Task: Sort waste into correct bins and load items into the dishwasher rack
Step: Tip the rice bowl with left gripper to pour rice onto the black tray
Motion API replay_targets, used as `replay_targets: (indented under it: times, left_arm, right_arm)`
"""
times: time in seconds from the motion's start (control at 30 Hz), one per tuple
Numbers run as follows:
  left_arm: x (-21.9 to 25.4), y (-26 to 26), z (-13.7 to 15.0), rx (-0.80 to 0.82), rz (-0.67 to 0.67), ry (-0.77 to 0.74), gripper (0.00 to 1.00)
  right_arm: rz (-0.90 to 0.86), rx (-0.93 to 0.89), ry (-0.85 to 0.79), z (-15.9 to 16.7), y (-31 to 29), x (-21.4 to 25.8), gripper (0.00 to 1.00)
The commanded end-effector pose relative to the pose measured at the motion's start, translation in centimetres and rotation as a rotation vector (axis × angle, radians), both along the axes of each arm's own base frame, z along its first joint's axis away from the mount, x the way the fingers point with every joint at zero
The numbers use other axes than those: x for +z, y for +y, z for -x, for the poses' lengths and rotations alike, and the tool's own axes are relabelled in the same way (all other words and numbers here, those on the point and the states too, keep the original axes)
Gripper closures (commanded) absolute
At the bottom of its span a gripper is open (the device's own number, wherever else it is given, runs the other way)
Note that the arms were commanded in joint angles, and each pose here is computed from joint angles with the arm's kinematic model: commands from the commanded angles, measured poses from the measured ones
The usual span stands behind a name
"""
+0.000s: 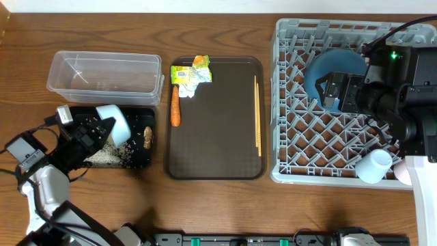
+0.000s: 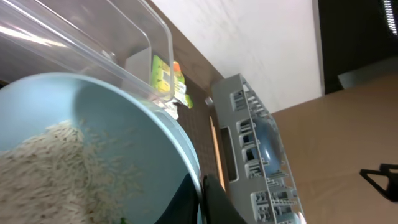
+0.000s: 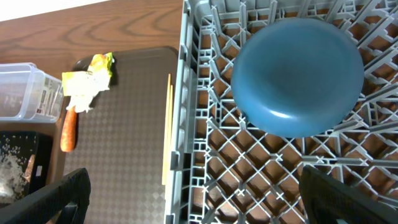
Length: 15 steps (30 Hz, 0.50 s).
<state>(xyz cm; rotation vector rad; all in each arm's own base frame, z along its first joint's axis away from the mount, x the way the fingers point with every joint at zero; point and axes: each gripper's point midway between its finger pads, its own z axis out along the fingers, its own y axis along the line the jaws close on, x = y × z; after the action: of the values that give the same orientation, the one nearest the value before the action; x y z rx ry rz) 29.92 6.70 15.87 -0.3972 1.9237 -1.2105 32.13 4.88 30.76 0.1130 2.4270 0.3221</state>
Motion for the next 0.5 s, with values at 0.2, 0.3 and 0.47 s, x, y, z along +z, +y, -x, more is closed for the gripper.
replay_targets:
  times: [0.2, 0.3, 0.47]
  left_arm:
    - [-1.1, -0.6, 0.2, -0.072, 0.185, -0.054, 0.94]
    - [-1.5, -0.6, 0.2, -0.067, 0.220, -0.024, 0.94]
    - [-1.5, -0.2, 0.2, -0.050, 0.234, -0.013, 0.94]
  right_arm:
    - [-0.011, -0.008, 0.024, 0.4, 0.0, -0.3, 0.01]
    - [-0.011, -0.008, 0.029, 0.5, 0.0, -0.4, 0.01]
    - [-0.011, -0.008, 0.029, 0.5, 0.0, -0.4, 0.01]
